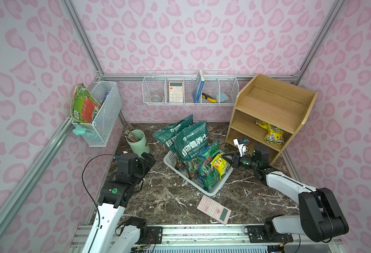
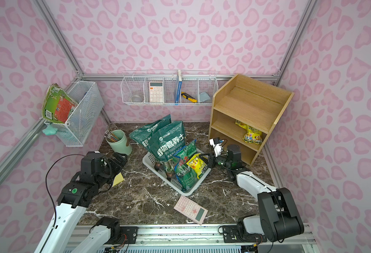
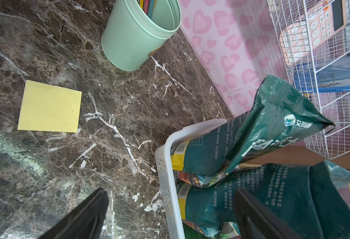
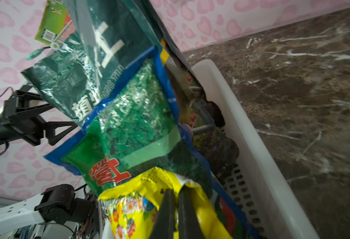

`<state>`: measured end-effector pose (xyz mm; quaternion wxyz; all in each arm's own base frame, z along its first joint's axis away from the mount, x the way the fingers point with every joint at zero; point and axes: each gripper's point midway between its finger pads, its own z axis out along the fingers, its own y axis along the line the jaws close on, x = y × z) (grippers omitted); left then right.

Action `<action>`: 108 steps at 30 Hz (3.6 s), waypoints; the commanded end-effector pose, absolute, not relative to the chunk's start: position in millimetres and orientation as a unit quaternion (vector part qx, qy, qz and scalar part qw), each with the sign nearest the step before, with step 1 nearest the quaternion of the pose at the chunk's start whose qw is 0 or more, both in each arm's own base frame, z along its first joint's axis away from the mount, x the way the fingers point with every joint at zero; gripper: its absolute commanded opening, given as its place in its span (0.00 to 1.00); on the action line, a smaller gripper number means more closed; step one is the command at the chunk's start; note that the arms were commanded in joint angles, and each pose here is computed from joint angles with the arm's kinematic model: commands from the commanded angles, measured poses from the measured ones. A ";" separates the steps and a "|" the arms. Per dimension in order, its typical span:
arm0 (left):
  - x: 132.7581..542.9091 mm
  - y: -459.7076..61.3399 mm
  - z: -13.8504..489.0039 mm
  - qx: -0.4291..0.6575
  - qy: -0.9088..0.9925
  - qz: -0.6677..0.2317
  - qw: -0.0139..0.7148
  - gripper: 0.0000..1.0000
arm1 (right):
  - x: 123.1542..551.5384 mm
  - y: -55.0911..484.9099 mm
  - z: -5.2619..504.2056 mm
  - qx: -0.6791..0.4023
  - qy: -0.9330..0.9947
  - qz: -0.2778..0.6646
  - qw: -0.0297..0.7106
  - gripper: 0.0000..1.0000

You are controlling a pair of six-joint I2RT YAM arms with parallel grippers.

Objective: Take down the fertilizer bag from the shelf
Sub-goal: Place the fertilizer bag in the storage box, then pick up the fertilizer bag from the shelf.

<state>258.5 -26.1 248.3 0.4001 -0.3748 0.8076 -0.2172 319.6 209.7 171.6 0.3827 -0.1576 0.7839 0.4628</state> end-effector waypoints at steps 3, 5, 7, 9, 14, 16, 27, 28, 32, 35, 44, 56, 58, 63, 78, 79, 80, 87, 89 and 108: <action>260.2 -25.5 250.0 -0.368 0.809 -0.214 0.406 0.99 | 304.7 194.0 125.7 -0.126 0.840 0.404 0.341 0.00; 260.1 -25.4 248.8 -0.369 0.809 -0.213 0.404 0.99 | 299.0 192.1 119.3 -0.128 0.849 0.387 0.337 0.00; 260.1 -25.6 249.1 -0.368 0.809 -0.214 0.405 0.99 | 293.7 187.4 112.9 -0.118 0.854 0.377 0.339 0.00; 260.0 -26.2 249.7 -0.369 0.809 -0.216 0.404 0.99 | 291.5 187.7 117.8 -0.125 0.851 0.375 0.346 0.00; 260.0 -24.9 249.3 -0.369 0.808 -0.213 0.406 0.99 | 291.6 182.3 140.0 -0.130 0.838 0.358 0.392 0.00; 259.6 -25.3 249.8 -0.369 0.808 -0.215 0.406 0.99 | 289.6 180.7 148.9 -0.133 0.830 0.352 0.411 0.00; 260.9 -25.8 249.1 -0.370 0.808 -0.215 0.404 0.99 | 303.0 121.4 216.4 -0.033 0.788 0.219 0.574 0.76; 261.1 -25.4 248.0 -0.370 0.809 -0.213 0.404 0.99 | 305.6 108.9 226.9 -0.007 0.783 0.197 0.590 0.77; 262.4 -24.9 248.0 -0.369 0.810 -0.210 0.404 0.99 | 310.2 65.8 266.2 0.094 0.770 0.113 0.621 0.78; 262.5 -25.3 249.0 -0.369 0.810 -0.212 0.404 0.99 | 309.4 45.2 282.2 0.136 0.772 0.013 0.621 0.76; 263.3 -24.9 247.1 -0.366 0.811 -0.209 0.406 0.99 | 341.8 39.9 256.4 0.128 0.798 -0.233 0.542 0.74; 261.4 -17.8 248.6 -0.370 0.808 -0.193 0.416 0.99 | 379.8 43.3 258.4 0.005 0.766 -0.509 0.393 0.80; 261.4 -18.4 247.3 -0.371 0.809 -0.194 0.413 0.99 | 389.5 40.0 254.3 -0.008 0.793 -0.485 0.368 0.80; 262.7 -18.7 244.4 -0.370 0.812 -0.191 0.409 0.99 | 396.8 34.7 248.4 -0.051 0.809 -0.480 0.334 0.80; 261.7 -18.8 246.9 -0.370 0.810 -0.194 0.411 0.99 | 417.4 -1.2 221.2 -0.040 0.840 -0.463 0.280 0.69; 261.4 -18.6 247.1 -0.370 0.810 -0.194 0.411 0.99 | 420.0 -0.2 219.4 -0.041 0.841 -0.463 0.277 0.68; 261.5 -18.5 247.7 -0.371 0.810 -0.194 0.412 0.99 | 422.2 -0.2 216.9 -0.043 0.841 -0.465 0.274 0.66; 261.5 -19.3 249.6 -0.369 0.809 -0.197 0.413 0.99 | 428.8 -23.8 204.5 -0.005 0.843 -0.477 0.249 0.61; 261.8 -19.1 249.6 -0.371 0.808 -0.198 0.412 0.99 | 425.4 -32.0 206.2 0.009 0.836 -0.490 0.247 0.61; 260.5 -17.3 248.2 -0.370 0.809 -0.193 0.414 0.99 | 407.2 4.5 218.6 0.000 0.864 -0.414 0.288 0.00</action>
